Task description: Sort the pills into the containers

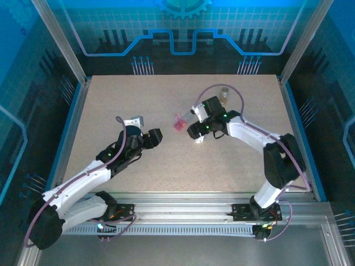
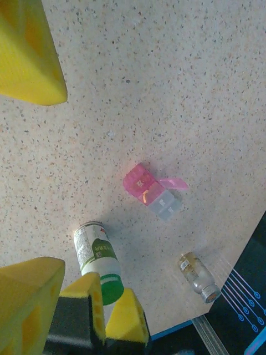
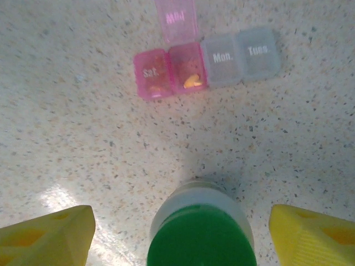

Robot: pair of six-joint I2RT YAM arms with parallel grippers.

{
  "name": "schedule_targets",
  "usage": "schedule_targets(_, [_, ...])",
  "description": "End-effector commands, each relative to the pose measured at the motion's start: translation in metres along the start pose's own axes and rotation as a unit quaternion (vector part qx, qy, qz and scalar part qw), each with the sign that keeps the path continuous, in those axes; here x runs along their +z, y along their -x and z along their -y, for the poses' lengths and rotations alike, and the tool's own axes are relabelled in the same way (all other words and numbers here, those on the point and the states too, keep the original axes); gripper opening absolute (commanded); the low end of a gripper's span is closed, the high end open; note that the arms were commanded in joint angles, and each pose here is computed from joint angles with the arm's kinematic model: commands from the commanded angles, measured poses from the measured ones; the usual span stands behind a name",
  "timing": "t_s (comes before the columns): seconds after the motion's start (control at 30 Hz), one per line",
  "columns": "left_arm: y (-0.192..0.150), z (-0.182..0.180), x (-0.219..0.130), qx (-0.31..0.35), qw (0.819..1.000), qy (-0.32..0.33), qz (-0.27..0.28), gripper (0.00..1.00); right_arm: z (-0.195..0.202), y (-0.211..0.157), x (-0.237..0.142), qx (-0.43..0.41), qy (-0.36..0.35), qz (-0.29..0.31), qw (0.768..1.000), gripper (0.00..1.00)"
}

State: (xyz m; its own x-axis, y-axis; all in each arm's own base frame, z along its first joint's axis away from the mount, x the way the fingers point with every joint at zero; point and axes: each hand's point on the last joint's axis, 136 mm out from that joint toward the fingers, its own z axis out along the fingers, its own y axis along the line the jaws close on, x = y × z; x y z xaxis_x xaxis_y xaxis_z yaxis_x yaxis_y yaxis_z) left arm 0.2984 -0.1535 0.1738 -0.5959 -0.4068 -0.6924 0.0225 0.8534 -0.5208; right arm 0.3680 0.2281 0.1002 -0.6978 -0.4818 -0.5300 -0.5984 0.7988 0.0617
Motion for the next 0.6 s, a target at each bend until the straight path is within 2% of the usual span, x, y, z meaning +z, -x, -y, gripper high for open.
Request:
schedule_targets(0.0, [0.001, -0.006, -0.001, 0.007, 1.000, 0.003, 0.015, 0.75, 0.004, -0.023, 0.009, -0.010, -0.026, -0.072, 0.997, 0.83])
schedule_targets(0.1, [-0.005, -0.008, 0.003, 0.005, 1.000, 0.000, 0.007, 0.75, 0.005, -0.023, 0.019, -0.008, -0.035, -0.084, 0.996, 0.80])
schedule_targets(0.17, [-0.008, -0.011, 0.005, 0.005, 1.000, 0.003, 0.003, 0.76, 0.007, -0.020, 0.022, -0.002, -0.041, -0.084, 0.996, 0.74])
schedule_targets(0.23, [-0.011, -0.012, 0.006, 0.006, 1.000, 0.003, 0.001, 0.76, 0.010, -0.016, 0.020, 0.002, -0.050, -0.079, 0.996, 0.64])
schedule_targets(0.33, [-0.013, -0.014, 0.007, 0.006, 1.000, 0.003, 0.002, 0.76, 0.021, -0.003, 0.010, 0.006, -0.070, -0.058, 0.996, 0.43])
schedule_targets(0.37, [-0.013, -0.015, 0.007, 0.007, 1.000, 0.004, 0.002, 0.76, 0.028, 0.002, 0.005, 0.009, -0.081, -0.050, 0.995, 0.40])
schedule_targets(0.57, [-0.015, -0.017, 0.010, 0.013, 1.000, 0.008, 0.002, 0.76, 0.091, 0.043, -0.010, 0.035, -0.151, 0.003, 0.988, 0.40])
